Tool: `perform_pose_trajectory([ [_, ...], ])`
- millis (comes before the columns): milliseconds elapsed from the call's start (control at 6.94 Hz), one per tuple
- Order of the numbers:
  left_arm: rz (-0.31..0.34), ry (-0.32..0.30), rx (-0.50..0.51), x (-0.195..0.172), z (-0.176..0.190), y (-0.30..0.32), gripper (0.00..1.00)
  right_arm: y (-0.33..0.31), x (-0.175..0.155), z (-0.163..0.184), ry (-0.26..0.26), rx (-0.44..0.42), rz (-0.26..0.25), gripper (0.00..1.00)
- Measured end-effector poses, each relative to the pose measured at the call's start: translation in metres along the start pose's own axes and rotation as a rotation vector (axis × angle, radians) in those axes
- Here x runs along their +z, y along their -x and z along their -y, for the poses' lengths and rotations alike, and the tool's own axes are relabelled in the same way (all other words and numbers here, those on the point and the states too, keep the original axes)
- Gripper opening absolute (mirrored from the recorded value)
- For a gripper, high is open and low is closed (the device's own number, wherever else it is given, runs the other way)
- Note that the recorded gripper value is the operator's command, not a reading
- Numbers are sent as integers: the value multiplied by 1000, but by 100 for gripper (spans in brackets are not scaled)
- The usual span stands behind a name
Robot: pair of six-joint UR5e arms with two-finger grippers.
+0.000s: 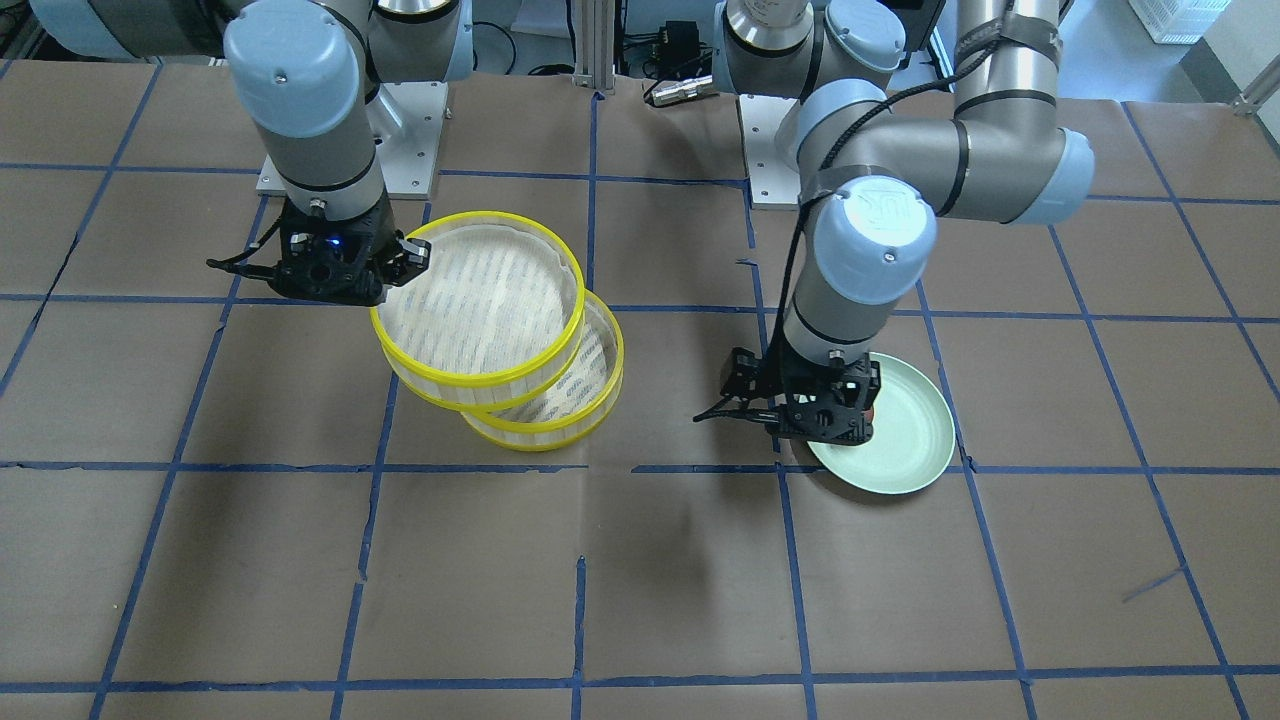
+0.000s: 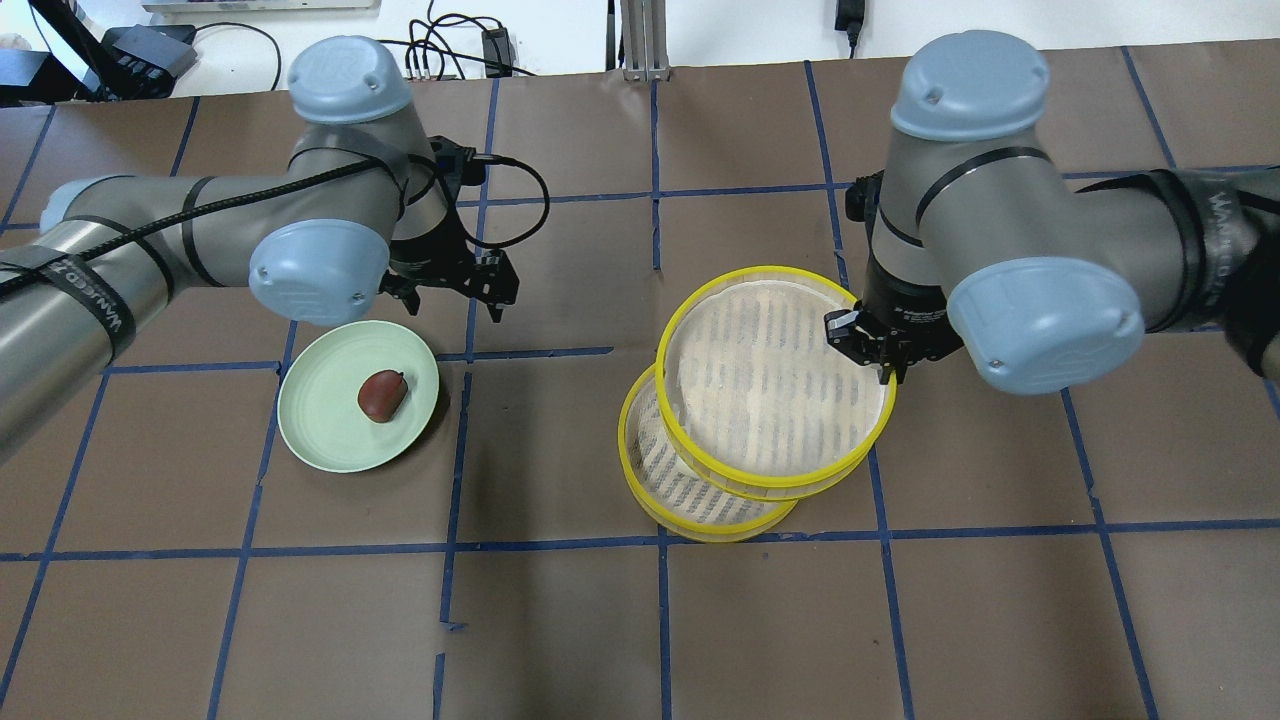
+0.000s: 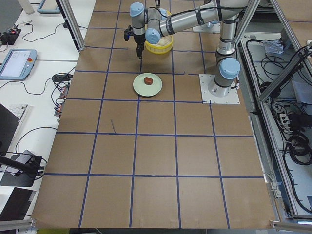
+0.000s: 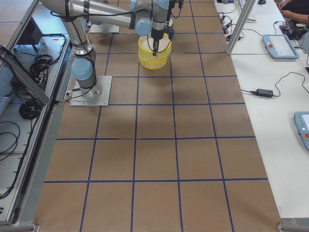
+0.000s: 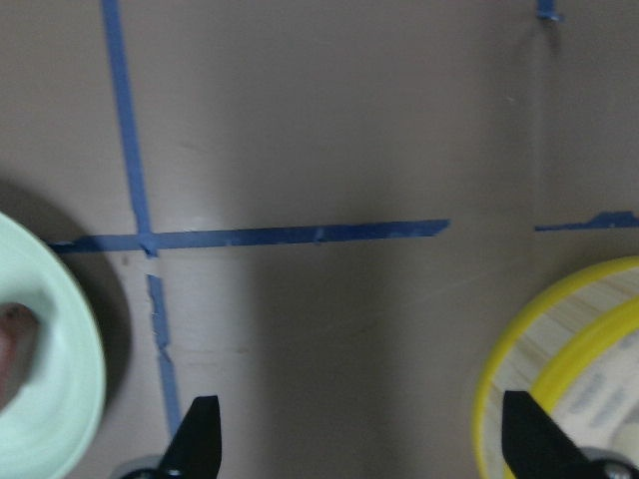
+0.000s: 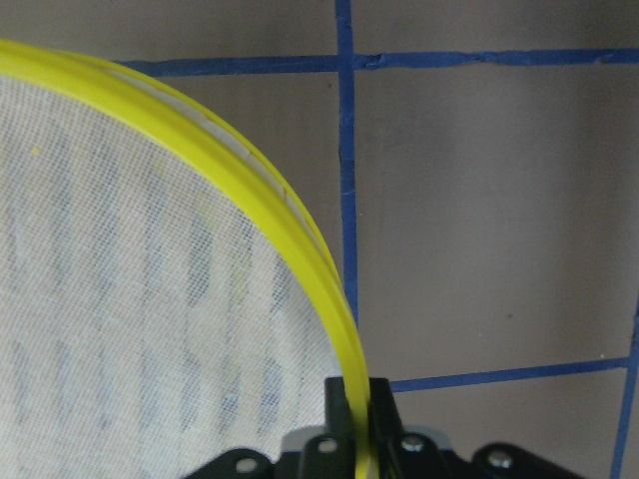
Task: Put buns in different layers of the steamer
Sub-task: 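Replace top tier with right gripper while left gripper returns to plate, then grasp the brown bun on the plate with the left gripper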
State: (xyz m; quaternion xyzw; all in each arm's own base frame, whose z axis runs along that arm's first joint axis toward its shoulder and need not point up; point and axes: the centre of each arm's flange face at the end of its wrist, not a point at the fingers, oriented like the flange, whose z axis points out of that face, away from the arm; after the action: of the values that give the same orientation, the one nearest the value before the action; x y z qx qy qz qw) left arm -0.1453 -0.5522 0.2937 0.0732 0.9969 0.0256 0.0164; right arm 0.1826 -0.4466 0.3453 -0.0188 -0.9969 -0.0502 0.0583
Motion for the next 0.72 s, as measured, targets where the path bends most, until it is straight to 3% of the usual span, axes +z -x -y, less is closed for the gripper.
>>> perform_pose_trajectory([
  [432,-14,21,49,22,-5,68,95,33,35,-9,15,45,-13,10],
  [720,-14,3,69,57,-20,87,93,36,48,-12,38,65,-18,10],
])
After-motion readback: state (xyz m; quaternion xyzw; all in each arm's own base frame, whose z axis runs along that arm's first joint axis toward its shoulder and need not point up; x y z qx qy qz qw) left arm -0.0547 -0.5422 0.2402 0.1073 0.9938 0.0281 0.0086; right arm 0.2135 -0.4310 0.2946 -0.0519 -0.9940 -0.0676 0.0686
